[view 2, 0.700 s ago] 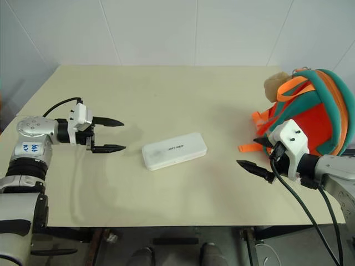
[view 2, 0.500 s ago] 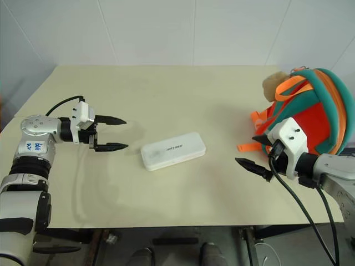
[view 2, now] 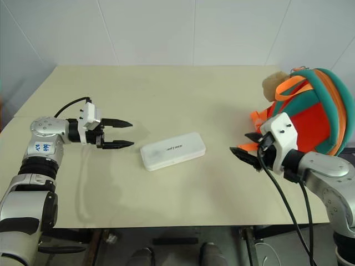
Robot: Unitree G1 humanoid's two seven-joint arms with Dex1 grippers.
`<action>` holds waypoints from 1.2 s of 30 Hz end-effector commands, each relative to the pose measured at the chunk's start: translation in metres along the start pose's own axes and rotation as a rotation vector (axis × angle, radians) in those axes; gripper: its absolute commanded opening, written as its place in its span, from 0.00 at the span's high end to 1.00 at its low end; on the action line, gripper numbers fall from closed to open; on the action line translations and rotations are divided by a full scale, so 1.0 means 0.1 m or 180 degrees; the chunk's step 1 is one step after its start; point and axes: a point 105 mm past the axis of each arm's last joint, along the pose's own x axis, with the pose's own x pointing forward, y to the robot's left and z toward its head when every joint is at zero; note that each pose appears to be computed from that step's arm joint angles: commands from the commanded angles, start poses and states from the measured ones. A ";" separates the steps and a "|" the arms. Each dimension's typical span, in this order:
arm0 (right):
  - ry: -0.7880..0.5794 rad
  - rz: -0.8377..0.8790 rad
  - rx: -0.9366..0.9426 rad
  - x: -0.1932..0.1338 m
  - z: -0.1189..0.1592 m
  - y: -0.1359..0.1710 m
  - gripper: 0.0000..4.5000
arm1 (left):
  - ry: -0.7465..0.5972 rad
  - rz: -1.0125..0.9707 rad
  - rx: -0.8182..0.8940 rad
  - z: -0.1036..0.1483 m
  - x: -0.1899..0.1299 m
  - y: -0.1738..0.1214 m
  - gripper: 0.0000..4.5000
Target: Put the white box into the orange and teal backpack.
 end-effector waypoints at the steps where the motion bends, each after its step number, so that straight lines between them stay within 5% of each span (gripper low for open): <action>1: -0.0184 -0.0068 -0.0174 0.02 0.15 -0.02 0.49 | -0.0083 0.0031 0.0104 0.15 -0.05 0.06 0.48; 8: -0.0120 -0.0257 -0.0273 0.16 0.02 -0.13 1.00 | 0.0195 -0.0026 -0.0081 -0.02 0.00 0.01 0.96; 21: -0.0185 -0.0287 -0.0099 0.65 -0.10 -0.33 1.00 | 0.0400 0.0143 -0.1001 -0.42 0.09 -0.29 0.99; 36: 0.0123 -0.0262 -0.0030 1.25 -0.32 -0.36 1.00 | 0.0053 0.0212 -0.1374 -0.46 0.27 -0.46 0.99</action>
